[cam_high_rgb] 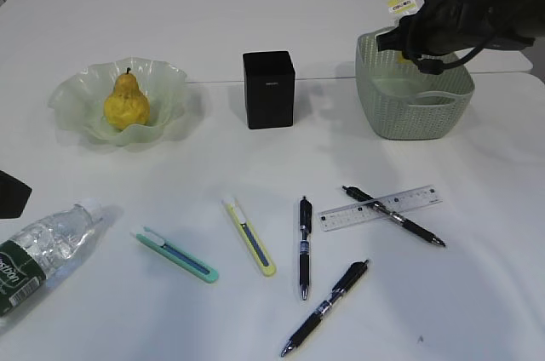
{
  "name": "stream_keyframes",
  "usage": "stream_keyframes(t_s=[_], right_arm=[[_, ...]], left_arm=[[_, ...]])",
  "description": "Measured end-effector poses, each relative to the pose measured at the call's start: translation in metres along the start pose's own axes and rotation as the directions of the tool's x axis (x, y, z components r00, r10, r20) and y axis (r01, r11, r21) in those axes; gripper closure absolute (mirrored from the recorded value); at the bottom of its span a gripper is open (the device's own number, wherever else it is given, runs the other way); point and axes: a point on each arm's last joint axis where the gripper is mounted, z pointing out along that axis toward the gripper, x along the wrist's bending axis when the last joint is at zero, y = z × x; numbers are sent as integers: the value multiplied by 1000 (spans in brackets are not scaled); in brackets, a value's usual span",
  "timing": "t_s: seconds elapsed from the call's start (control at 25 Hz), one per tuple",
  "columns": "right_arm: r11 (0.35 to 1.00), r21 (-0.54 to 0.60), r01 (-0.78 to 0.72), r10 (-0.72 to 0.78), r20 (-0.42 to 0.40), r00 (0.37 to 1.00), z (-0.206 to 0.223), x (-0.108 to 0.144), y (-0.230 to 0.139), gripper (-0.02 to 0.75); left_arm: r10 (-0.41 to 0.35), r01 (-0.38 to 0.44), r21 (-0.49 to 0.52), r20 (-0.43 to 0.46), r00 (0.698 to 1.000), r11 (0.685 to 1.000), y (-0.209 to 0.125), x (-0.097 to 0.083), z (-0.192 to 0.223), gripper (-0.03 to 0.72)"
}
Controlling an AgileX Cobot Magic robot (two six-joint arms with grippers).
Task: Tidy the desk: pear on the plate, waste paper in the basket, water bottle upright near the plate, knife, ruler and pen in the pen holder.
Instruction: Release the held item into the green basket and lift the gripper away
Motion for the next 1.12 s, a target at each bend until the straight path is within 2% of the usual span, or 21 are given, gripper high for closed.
stream_keyframes(t_s=[0.16, 0.28, 0.68, 0.88, 1.04, 1.12], right_arm=[[1000, 13, -7, 7, -1, 1000, 5, 2, -4, 313], [999, 30, -14, 14, -1, 1000, 10, 3, -11, 289], [998, 54, -41, 41, 5, 999, 18, 4, -19, 288], [998, 52, -40, 38, 42, 998, 13, -1, -15, 288], [999, 27, 21, -23, 69, 997, -1, -7, -1, 288], [995, 31, 99, -102, 106, 989, -9, -13, 5, 288]], left_arm=[[0, 0, 0, 0, 1000, 1000, 0, 0, 0, 213], [0, 0, 0, 0, 1000, 1000, 0, 0, 0, 214], [0, 0, -2, 0, 1000, 1000, 0, 0, 0, 214], [0, 0, -2, 0, 1000, 1000, 0, 0, 0, 214], [0, 0, -2, 0, 1000, 1000, 0, 0, 0, 214], [0, 0, -2, 0, 1000, 1000, 0, 0, 0, 214]])
